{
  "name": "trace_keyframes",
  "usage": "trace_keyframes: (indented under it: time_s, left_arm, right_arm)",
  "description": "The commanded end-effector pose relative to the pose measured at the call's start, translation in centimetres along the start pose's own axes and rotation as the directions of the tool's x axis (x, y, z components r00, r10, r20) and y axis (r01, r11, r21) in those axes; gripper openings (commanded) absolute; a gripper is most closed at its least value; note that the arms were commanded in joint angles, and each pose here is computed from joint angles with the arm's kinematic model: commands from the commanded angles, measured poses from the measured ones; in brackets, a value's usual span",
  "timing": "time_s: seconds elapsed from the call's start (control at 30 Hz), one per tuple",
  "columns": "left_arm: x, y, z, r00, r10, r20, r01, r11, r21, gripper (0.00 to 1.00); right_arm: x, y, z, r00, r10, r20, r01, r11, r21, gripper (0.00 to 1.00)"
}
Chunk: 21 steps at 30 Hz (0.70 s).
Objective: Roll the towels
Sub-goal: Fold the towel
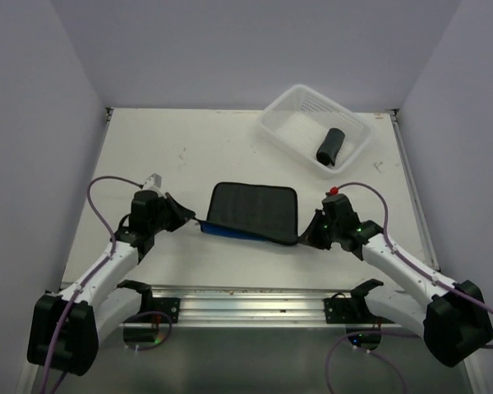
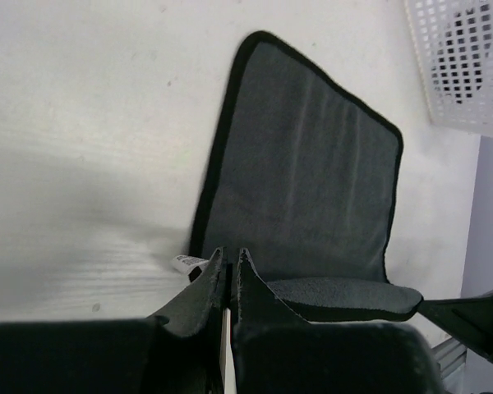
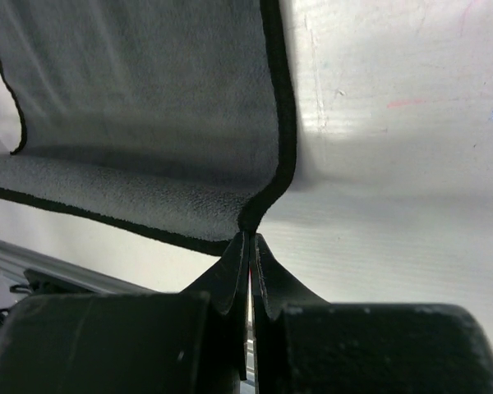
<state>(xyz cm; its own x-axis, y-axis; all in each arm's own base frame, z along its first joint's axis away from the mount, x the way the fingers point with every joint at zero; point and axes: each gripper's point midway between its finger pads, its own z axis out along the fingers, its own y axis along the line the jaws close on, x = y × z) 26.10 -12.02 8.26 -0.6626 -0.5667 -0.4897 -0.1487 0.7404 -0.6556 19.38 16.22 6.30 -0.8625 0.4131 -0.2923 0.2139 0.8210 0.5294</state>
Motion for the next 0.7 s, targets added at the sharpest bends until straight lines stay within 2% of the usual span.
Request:
trace_keyframes:
  time_s: [0.0,0.4,0.67]
  left_arm:
    - [-5.6,-5.3,0.6,0.988,0.044,0.149,-0.062,0.991,0.120,0.00]
    - [-9.3,-7.9,4.2,0.985,0.079,0.156,-0.097,0.989,0.111,0.00]
    - [-9.5,-8.3,6.7,0.990,0.070,0.123,-0.084,0.990,0.116,0.00]
  right_arm:
    - [-4.1,2.9,-0.6,0.990,0.070,0.126,-0.065,0.997,-0.045,0.00]
    - [-10.0,4.8,0.1,0.973,0.127,0.190,-0.128,0.992,-0.007,0.00]
    - [-12.4,4.4,1.8,0.971,0.140,0.196,-0.150,0.988,0.036,0.00]
